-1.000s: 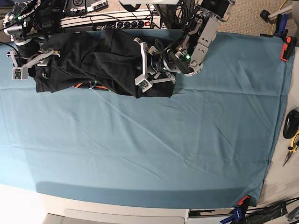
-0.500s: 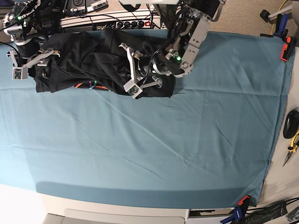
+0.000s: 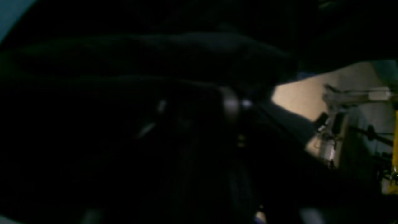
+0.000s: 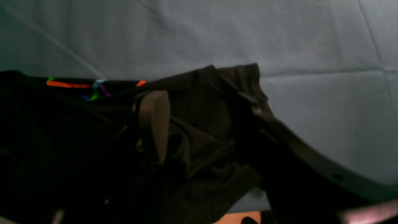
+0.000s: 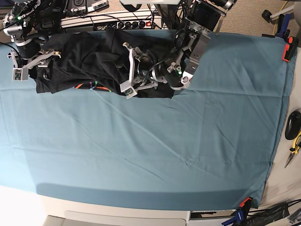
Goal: Fold the T-shirt properly
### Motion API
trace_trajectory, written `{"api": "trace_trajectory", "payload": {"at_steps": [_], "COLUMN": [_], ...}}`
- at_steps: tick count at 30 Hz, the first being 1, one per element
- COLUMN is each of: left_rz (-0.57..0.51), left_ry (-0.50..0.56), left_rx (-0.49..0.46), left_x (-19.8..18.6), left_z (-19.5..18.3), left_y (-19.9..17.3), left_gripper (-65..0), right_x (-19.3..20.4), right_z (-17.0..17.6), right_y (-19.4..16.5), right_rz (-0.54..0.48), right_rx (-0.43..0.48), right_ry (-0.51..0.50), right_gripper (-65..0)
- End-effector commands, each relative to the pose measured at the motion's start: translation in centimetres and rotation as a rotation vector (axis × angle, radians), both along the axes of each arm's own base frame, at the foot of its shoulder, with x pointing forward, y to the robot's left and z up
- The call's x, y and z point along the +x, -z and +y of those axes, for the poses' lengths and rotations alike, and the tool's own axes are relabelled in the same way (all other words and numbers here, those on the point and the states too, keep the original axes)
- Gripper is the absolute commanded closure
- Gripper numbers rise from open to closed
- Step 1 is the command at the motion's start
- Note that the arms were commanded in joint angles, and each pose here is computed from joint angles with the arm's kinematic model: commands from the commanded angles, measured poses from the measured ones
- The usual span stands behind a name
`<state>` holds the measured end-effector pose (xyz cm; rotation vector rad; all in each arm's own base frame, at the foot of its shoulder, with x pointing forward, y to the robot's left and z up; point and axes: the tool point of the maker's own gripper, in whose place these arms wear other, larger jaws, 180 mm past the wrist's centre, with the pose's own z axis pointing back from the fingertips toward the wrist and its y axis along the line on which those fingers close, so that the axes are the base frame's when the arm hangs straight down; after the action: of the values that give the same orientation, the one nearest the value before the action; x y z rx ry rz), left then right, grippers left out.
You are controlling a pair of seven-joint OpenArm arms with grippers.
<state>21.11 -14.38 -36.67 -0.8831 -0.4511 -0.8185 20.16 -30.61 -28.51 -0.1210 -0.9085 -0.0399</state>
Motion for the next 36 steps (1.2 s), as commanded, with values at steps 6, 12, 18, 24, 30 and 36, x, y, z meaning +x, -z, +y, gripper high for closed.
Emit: {"api": "trace_trajectory", "payload": {"at_steps": [6, 12, 18, 24, 30, 36], "left_rz": [-0.042, -0.106, -0.092, -0.074, -0.109, -0.225], "left_ry": [0.000, -0.063, -0.080, -0.082, -0.075, -0.050], "left_rx": [-0.045, -0.043, -0.071, -0.163, -0.240, -0.220], "left_x": [0.7, 2.3, 2.4, 2.7, 3.3, 3.9], "left_z": [-0.8, -0.7, -1.0, -2.7, -5.0, -6.0], "left_y": [-1.4, -1.5, -2.0, -4.3, -7.0, -7.6], "left_gripper": [-23.8, 0.0, 0.0, 0.0, 0.0, 0.0], "right_x": [0.6, 0.6, 0.6, 0.6, 0.6, 0.6], "right_z": [0.1, 0.1, 0.1, 0.1, 0.1, 0.1], "right_y": [-1.2, -1.2, -1.2, -1.2, -1.2, -1.2], "right_rz": [-0.046, -0.046, -0.046, -0.046, -0.046, -0.046], "right_rx": [-0.016, -0.016, -0.016, -0.016, -0.016, -0.016], "right_ry": [-0.022, -0.022, -0.022, -0.022, -0.022, -0.022], "right_gripper": [-32.4, -32.4, -32.4, -32.4, -32.4, -32.4]}}
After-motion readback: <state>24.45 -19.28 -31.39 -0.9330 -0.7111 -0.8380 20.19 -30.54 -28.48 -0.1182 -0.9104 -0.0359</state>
